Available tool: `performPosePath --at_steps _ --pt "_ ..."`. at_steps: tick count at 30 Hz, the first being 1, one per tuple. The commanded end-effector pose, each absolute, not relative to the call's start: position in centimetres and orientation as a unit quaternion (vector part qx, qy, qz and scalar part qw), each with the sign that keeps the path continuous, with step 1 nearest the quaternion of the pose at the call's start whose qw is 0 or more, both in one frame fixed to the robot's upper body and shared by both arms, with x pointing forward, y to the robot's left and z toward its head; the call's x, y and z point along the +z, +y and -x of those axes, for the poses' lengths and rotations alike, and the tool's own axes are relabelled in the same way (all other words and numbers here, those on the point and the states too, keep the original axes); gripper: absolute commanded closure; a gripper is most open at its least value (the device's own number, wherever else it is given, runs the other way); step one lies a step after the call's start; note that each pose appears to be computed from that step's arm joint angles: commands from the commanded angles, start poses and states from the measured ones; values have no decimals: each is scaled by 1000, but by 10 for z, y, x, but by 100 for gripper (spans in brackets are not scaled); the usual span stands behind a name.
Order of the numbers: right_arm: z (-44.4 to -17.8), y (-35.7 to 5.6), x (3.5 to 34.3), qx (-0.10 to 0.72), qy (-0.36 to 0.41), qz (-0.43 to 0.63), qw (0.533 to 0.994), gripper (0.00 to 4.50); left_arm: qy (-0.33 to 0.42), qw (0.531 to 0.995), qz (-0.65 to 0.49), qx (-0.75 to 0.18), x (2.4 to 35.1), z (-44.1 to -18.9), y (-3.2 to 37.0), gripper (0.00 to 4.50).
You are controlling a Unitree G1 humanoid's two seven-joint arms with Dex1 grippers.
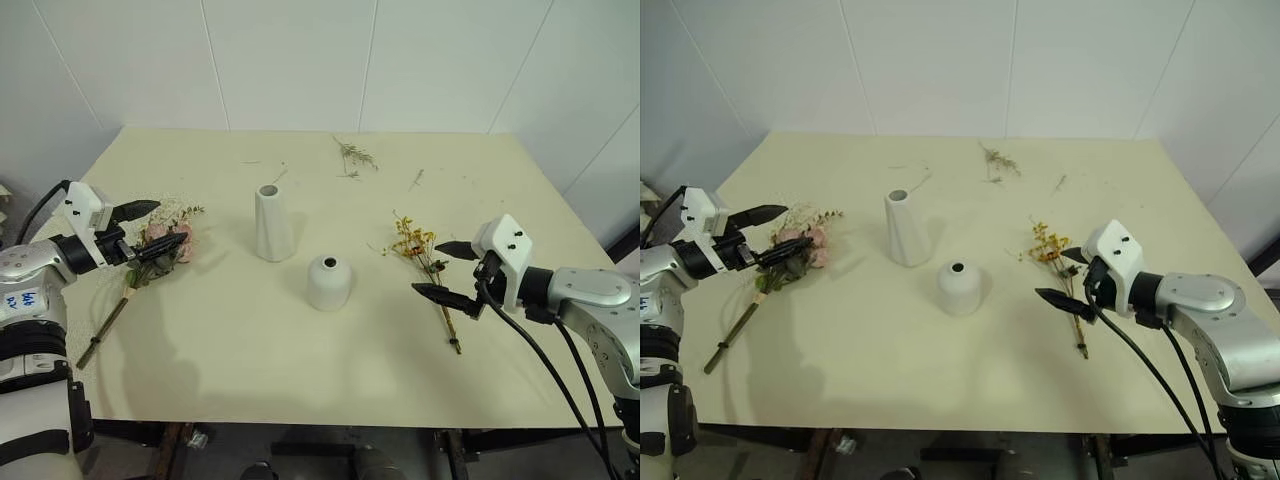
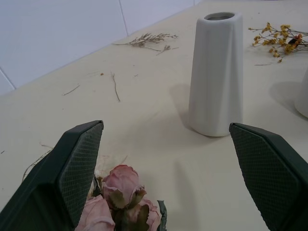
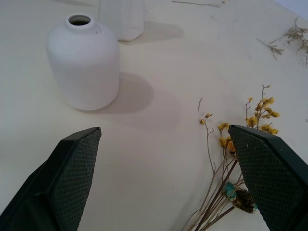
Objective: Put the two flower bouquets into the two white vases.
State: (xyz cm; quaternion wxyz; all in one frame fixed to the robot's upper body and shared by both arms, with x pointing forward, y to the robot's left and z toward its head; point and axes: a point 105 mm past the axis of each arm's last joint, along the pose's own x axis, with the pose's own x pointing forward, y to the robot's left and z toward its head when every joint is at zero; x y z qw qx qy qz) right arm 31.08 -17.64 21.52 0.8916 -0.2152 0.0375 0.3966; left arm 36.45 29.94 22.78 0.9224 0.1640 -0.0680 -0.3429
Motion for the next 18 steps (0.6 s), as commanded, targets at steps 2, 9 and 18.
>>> performPosePath --at_steps 2,9,18 --pt "-313 -177 232 388 5 227 893 0 -111 920 -183 -329 251 -361 303 2" --pt "-316 -178 237 380 0 236 894 0 -107 914 -180 -348 246 -364 294 2" --pt "-329 -178 236 362 0 253 897 0 -126 894 -164 -397 252 -350 284 2"
